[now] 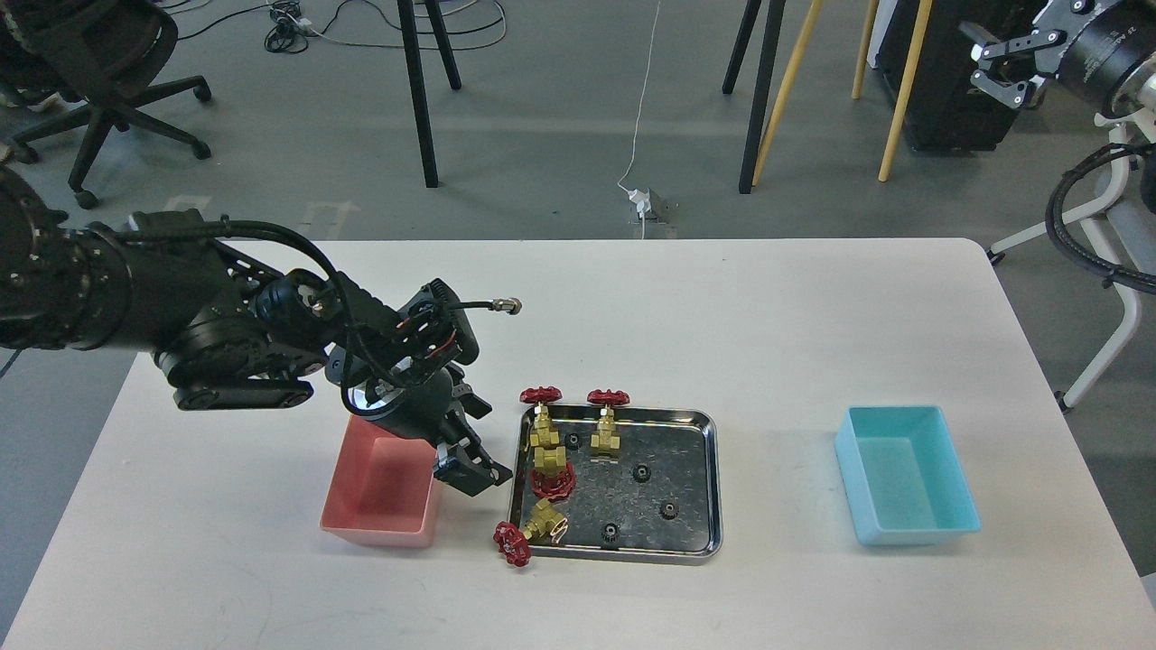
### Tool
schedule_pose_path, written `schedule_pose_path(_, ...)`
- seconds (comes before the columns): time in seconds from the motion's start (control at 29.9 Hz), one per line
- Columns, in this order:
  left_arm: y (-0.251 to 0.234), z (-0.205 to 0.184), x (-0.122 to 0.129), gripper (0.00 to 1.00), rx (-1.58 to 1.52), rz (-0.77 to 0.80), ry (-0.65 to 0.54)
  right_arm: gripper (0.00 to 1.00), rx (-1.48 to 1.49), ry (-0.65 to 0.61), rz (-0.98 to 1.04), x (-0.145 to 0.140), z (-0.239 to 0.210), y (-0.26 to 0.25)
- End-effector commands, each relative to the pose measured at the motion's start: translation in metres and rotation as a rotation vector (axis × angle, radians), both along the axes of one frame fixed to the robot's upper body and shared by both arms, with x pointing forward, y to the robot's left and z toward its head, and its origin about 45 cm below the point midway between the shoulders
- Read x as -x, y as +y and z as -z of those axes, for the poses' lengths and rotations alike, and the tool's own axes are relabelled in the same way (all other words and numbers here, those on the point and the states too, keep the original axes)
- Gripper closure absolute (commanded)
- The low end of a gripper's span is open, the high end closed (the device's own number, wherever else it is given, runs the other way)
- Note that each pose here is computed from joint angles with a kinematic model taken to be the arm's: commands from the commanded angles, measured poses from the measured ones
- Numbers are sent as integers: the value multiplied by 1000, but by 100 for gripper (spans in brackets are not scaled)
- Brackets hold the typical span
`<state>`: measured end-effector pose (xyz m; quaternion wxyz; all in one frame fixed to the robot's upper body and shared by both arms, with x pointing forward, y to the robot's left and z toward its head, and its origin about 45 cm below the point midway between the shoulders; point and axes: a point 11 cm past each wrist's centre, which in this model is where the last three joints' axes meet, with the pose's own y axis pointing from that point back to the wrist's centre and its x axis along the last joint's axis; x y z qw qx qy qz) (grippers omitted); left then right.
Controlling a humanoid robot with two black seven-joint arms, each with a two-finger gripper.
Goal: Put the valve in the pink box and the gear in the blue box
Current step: 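Lower the left gripper onto a red-handled brass valve on the tray, then close the left gripper around the brass valve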
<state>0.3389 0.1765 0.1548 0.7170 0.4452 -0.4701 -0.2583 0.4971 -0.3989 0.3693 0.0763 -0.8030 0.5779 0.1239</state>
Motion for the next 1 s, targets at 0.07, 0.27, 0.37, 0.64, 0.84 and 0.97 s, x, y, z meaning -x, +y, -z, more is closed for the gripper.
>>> schedule_pose_path(0.07, -20, -1, 2, 7, 65, 2, -1, 1, 0, 4, 1, 1, 2, -1)
schedule_pose_path(0.27, -42, -2, 5, 7, 120, 33, -7, 1, 0, 8, 2, 1, 4, -1)
schedule_pose_path(0.37, -45, 4, 5, 7, 119, 36, -7, 1, 0, 14, 4, 2, 8, -2)
schedule_pose_path(0.64, -41, 22, 0, 7, 106, 9, -16, 1, 2, 26, 11, 4, 14, -6)
schedule_pose_path(0.84, -39, 27, 2, 14, 103, 3, -8, 1, 3, 28, 13, 5, 14, -7)
schedule_pose_path(0.97, -39, 30, 5, 22, 107, 2, -2, 1, 3, 28, 13, 5, 14, -7)
